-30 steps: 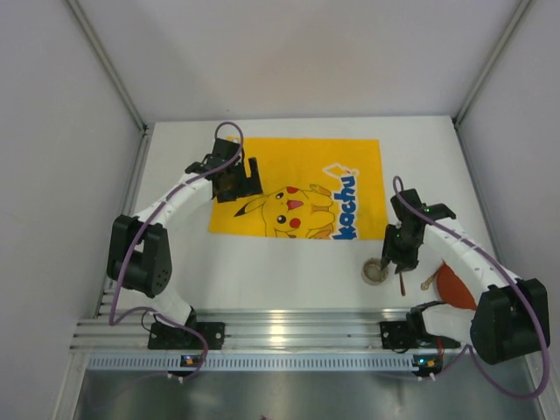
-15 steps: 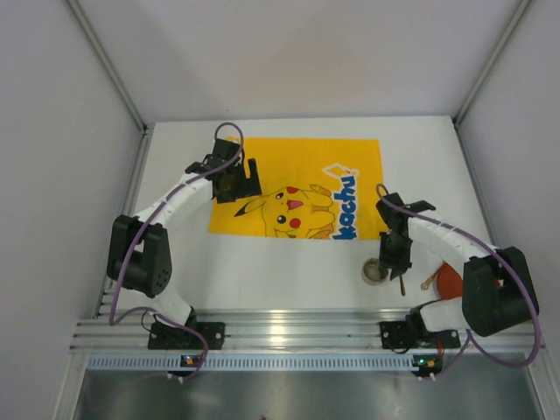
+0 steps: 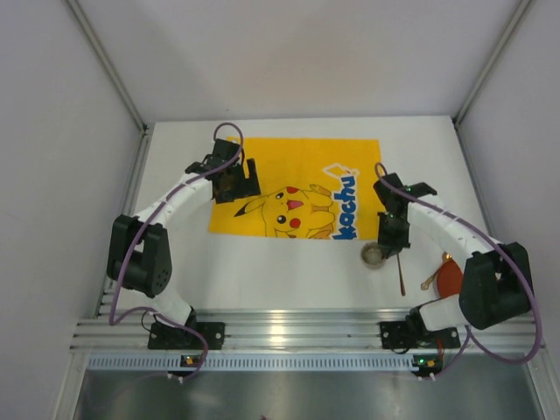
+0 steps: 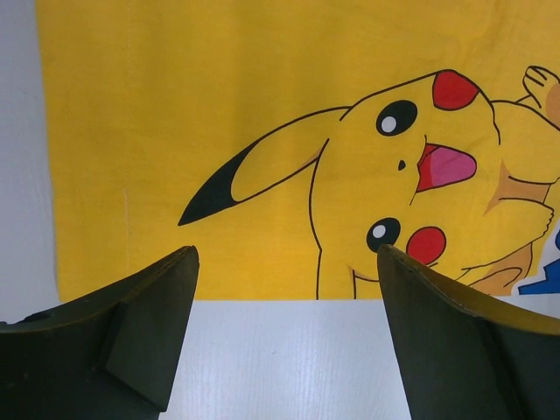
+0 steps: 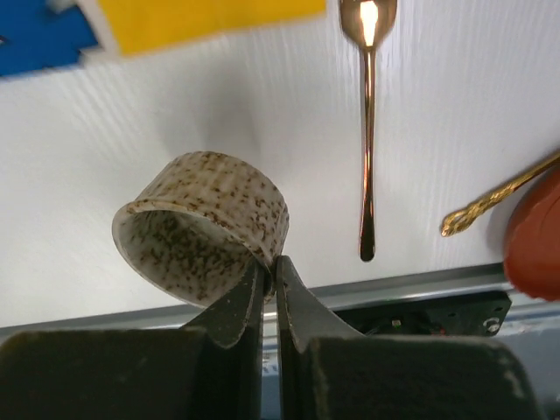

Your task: Set the dinner table for one person

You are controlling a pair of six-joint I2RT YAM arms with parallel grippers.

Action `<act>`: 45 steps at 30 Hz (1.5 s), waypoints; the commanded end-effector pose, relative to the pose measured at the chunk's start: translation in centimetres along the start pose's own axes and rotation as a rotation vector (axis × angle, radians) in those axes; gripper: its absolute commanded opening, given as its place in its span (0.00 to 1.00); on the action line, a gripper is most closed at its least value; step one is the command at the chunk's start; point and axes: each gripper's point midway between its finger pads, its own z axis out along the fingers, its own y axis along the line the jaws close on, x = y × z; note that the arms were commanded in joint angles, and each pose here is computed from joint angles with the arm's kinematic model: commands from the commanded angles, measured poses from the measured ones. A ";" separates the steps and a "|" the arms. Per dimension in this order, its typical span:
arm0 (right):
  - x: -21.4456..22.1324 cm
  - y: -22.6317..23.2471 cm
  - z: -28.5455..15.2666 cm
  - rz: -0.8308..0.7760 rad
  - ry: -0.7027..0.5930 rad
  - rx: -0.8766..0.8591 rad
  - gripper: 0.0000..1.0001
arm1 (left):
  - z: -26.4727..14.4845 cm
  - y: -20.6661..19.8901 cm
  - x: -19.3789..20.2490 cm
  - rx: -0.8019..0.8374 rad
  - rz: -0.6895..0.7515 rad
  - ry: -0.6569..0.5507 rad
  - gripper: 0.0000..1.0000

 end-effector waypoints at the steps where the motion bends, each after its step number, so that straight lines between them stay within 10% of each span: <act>1: -6.3 1.7 -5.2 -0.030 -0.189 -0.021 0.00 | -1.0 -0.3 -1.2 0.004 -0.006 -0.046 0.88; 16: -30.5 5.3 -5.8 0.081 -0.336 -0.035 0.00 | -3.2 -0.1 0.3 0.028 -0.031 -0.031 0.88; 34: -36.5 9.2 0.9 0.244 -0.355 -0.304 0.00 | -1.7 -0.2 0.5 0.012 -0.026 0.013 0.88; 37: -36.4 9.0 1.4 0.230 -0.350 -0.306 0.37 | -2.0 -0.9 0.6 0.041 -0.036 0.034 0.87; 38: -36.3 9.0 1.6 0.224 -0.347 -0.303 0.69 | -2.3 -1.0 0.6 0.038 -0.038 0.040 0.87; 45: -35.9 6.9 -3.9 0.200 -0.478 -0.260 0.97 | -4.7 -0.2 1.5 -0.019 -0.059 0.020 0.86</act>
